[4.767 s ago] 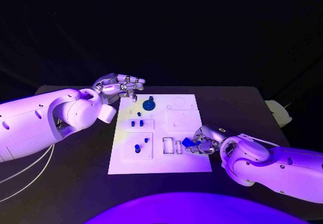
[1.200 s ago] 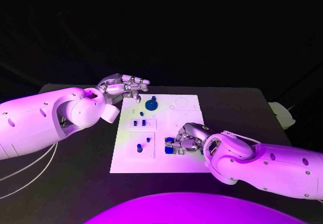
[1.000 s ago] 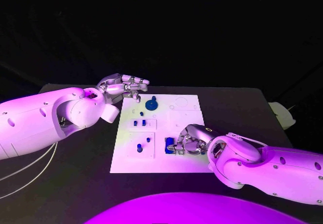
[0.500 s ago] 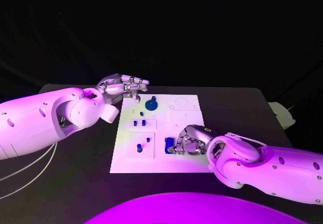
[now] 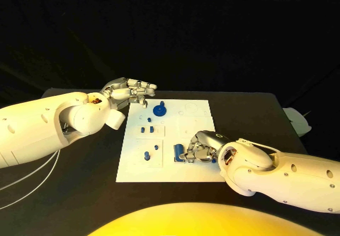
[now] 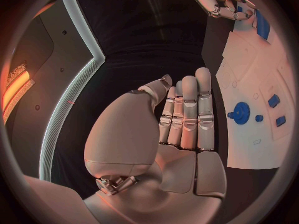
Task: Assemble the parts on the task board
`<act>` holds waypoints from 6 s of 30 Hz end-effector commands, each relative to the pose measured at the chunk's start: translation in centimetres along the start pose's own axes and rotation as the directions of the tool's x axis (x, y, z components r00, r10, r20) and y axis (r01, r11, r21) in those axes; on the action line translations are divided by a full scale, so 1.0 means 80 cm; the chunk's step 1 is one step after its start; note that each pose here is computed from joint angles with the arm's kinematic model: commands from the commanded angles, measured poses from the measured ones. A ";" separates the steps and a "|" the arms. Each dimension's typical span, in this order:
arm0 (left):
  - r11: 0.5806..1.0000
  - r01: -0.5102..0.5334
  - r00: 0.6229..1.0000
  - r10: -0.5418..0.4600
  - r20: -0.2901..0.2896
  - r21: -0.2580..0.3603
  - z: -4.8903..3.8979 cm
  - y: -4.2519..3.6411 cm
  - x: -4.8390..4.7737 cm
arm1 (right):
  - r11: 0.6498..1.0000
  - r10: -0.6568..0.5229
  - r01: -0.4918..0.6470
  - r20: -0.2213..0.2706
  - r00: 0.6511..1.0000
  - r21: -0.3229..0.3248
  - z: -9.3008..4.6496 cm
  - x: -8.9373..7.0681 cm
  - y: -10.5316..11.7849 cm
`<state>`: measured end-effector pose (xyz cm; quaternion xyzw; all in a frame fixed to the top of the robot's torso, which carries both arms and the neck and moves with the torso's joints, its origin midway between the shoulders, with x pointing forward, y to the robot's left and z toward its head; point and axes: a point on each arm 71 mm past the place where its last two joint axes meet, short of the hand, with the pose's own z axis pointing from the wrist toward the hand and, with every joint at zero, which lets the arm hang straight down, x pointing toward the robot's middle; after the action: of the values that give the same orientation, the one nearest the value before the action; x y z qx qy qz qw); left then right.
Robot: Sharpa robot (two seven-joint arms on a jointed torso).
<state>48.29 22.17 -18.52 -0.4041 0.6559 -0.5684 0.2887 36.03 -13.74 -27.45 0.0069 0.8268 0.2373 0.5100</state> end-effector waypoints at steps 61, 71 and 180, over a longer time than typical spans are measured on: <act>1.000 0.001 1.000 -0.001 -0.017 0.007 -0.003 -0.0004 0.001 | 0.983 -0.008 -0.012 0.106 0.994 0.182 -0.048 -0.015 -0.107; 1.000 0.001 1.000 -0.001 -0.015 0.006 -0.004 -0.0004 0.001 | 0.981 -0.026 0.009 0.085 0.996 0.195 -0.038 -0.009 -0.108; 1.000 0.001 1.000 -0.001 -0.028 -0.005 -0.005 0.0006 0.004 | 0.997 0.039 -0.038 -0.015 0.999 0.060 -0.003 0.019 -0.019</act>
<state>47.88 22.33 -18.55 -0.4043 0.6597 -0.5661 0.2845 35.52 -14.86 -29.19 0.0408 0.8361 0.2231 0.4995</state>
